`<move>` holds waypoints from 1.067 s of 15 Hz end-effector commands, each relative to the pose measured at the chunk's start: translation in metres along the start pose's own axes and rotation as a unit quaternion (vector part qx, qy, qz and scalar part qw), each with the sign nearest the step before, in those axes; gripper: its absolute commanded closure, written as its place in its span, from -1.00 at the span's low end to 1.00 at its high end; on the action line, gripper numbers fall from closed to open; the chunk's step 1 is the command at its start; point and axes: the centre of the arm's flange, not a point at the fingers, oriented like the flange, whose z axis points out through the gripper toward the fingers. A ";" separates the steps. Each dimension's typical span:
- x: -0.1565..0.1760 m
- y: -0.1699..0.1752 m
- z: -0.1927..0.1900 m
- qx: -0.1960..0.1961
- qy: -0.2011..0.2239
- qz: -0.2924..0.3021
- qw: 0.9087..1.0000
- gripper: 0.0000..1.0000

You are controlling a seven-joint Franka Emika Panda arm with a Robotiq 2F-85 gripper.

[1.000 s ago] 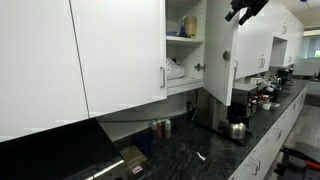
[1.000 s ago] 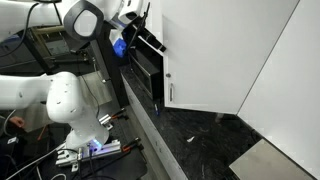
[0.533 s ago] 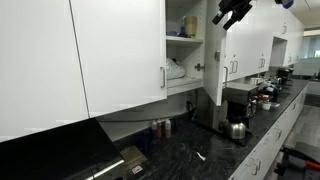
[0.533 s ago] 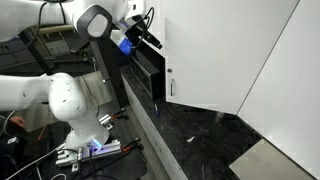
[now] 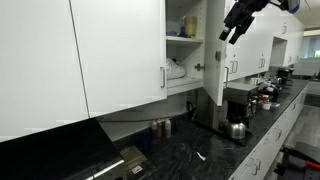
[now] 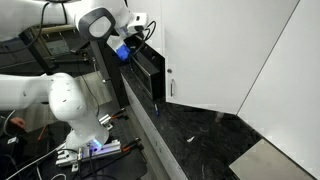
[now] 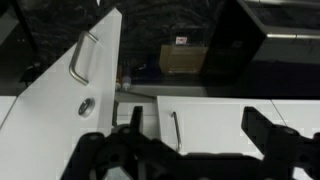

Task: Close the top right cabinet door

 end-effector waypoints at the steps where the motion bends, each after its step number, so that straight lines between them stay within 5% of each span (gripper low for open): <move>1: -0.025 0.004 -0.011 -0.021 -0.069 -0.005 0.997 -1.00; 6: -0.044 0.038 -0.036 -0.023 -0.113 -0.010 0.993 -1.00; 9: -0.046 0.085 -0.058 0.022 -0.122 -0.021 0.992 -1.00; 12: -0.042 0.127 -0.083 0.066 -0.108 -0.040 0.991 -1.00; 16: -0.021 0.161 -0.107 0.076 -0.051 -0.063 0.994 -1.00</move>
